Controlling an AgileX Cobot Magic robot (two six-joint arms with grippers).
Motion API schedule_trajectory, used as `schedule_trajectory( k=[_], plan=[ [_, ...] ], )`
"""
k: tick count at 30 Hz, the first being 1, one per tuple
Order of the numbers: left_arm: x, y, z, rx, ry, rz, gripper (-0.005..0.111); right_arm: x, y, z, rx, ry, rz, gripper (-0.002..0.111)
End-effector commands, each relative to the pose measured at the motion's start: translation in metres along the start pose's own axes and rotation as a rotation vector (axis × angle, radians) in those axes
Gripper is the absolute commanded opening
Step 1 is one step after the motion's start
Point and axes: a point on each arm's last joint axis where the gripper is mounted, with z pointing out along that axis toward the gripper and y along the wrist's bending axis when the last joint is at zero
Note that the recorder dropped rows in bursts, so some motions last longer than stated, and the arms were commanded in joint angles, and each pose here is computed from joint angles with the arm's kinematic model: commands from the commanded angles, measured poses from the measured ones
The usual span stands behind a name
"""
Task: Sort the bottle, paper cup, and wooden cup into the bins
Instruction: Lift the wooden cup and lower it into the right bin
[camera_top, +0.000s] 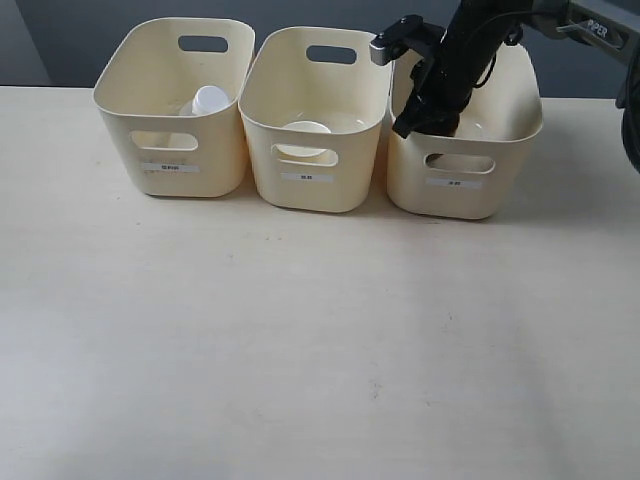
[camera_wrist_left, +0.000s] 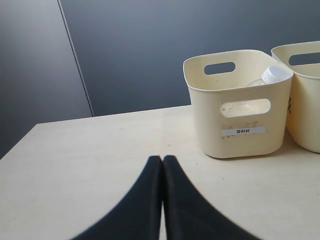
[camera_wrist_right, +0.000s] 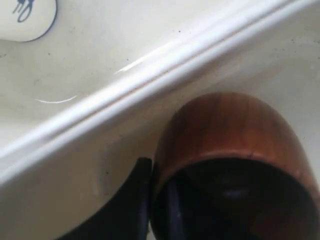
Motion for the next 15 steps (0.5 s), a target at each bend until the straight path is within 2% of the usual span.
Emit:
schedule_trajectory(
  k=[1,4,6,15],
  plan=[
    [0.000,0.000,0.000,-0.002,-0.010,-0.001,0.000,0.005,-0.003,0.002,0.008,0.031,-0.015,0.012],
    [0.000,0.000,0.000,-0.002,-0.010,-0.001,0.000,0.003,-0.003,-0.001,0.014,0.021,-0.016,0.028],
    [0.000,0.000,0.000,-0.002,-0.010,-0.001,0.000,0.003,-0.003,-0.002,0.016,0.018,-0.016,0.033],
    [0.000,0.000,0.000,-0.002,-0.010,-0.001,0.000,-0.001,-0.003,-0.013,0.044,-0.017,-0.019,0.034]
  ],
)
